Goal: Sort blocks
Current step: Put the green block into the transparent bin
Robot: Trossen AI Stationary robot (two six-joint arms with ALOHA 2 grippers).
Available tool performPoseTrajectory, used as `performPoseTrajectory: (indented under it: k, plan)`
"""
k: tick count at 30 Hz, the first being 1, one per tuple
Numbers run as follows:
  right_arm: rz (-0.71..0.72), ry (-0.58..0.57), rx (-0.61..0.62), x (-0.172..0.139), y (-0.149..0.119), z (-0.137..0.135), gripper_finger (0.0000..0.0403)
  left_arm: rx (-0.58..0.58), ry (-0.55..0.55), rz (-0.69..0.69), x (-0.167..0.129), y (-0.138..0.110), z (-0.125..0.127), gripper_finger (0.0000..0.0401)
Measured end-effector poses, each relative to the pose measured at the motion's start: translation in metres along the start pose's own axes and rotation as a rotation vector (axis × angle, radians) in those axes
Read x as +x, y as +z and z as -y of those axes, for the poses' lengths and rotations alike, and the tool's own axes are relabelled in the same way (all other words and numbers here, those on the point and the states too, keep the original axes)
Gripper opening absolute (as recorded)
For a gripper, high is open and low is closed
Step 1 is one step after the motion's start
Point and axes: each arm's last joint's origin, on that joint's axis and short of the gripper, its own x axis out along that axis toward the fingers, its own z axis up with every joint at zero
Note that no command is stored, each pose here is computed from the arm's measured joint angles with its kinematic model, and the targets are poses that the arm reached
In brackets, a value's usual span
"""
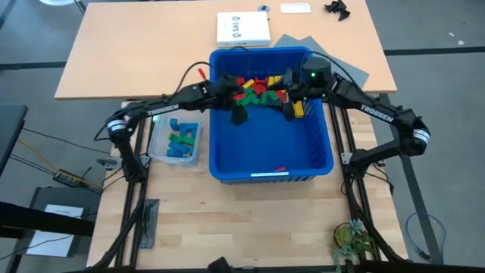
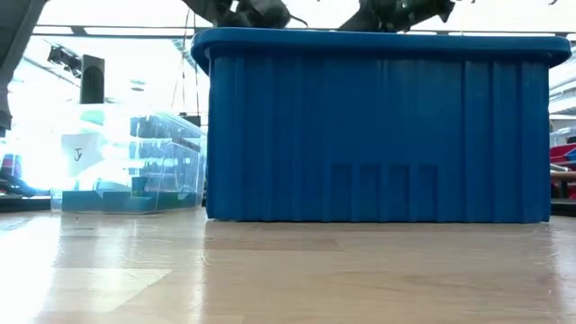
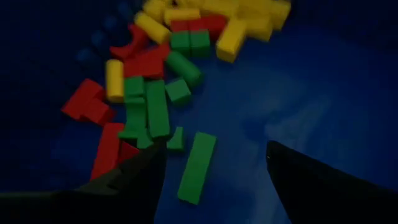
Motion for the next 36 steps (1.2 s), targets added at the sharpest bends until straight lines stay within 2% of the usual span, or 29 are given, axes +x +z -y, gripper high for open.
performPoseTrajectory:
  k: [8, 14, 18, 24, 32, 36]
  plan:
    - [-0.081, -0.073, -0.013, 0.007, -0.024, 0.005, 0.0336, 0.132, -0.001, -0.195, 0.034, 0.023, -0.01, 0.027]
    - [-0.15, -0.088, 0.021, 0.012, -0.048, 0.007, 0.0335, 0.196, -0.092, -0.315, 0.082, 0.009, -0.006, 0.0258]
    - [-0.189, -0.09, 0.042, 0.015, -0.063, 0.008, 0.0335, 0.231, -0.103, -0.387, 0.107, -0.005, -0.004, 0.0257]
    - [-0.229, -0.094, 0.065, 0.016, -0.078, 0.01, 0.0335, 0.218, -0.096, -0.469, 0.135, -0.023, -0.014, 0.0257]
    - [-0.262, -0.087, 0.081, 0.019, -0.095, 0.008, 0.0335, 0.272, -0.119, -0.555, 0.161, -0.044, -0.017, 0.0254]
    - [-0.262, -0.09, 0.081, 0.02, -0.097, 0.008, 0.0335, 0.3, -0.144, -0.559, 0.164, -0.046, -0.015, 0.0218]
